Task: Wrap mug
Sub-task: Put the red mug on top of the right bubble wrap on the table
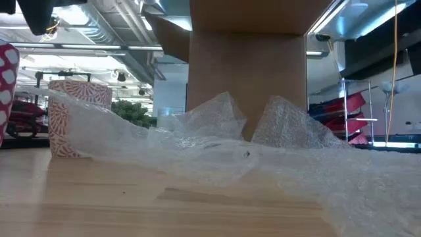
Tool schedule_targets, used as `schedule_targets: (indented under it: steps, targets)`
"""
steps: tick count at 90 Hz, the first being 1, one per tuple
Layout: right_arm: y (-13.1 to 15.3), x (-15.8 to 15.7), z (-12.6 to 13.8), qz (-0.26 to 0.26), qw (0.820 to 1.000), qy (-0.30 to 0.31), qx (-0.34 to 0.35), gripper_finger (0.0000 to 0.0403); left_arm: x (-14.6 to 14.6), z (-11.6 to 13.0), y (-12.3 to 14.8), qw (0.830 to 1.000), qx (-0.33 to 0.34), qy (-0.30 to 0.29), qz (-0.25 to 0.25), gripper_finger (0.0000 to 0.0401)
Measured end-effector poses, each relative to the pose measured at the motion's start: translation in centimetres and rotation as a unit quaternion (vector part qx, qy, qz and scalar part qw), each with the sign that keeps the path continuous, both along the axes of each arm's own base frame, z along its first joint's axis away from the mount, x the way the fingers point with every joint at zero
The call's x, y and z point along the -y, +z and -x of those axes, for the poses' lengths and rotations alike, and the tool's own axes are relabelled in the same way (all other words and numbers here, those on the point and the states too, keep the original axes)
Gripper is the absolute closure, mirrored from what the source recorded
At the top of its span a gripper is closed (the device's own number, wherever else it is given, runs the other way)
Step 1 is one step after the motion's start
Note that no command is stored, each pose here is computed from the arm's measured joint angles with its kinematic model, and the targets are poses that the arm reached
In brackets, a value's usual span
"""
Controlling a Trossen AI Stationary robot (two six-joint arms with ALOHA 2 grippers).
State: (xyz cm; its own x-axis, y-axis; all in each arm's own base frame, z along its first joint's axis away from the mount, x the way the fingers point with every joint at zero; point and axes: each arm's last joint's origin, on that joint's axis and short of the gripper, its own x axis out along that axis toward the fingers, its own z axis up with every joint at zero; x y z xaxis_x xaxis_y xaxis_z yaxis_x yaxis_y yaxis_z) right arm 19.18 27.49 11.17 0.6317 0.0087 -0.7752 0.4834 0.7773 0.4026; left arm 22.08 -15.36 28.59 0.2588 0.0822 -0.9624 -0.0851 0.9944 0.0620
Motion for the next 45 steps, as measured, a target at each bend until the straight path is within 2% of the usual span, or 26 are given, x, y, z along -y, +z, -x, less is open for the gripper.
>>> schedule_targets:
  steps: [30, 45]
  targets:
    - [0.0, 0.0, 0.0, -0.007, 1.000, -0.015, 0.007, 0.0191, 0.4, 0.3, -0.1, 1.000, -0.012, -0.005, 0.017, 0.0257]
    - [0.1, 0.0, -0.1, -0.006, 1.000, -0.017, 0.012, 0.0191, 0.4, 0.5, -3.0, 0.999, -0.033, -0.009, 0.030, 0.0258]
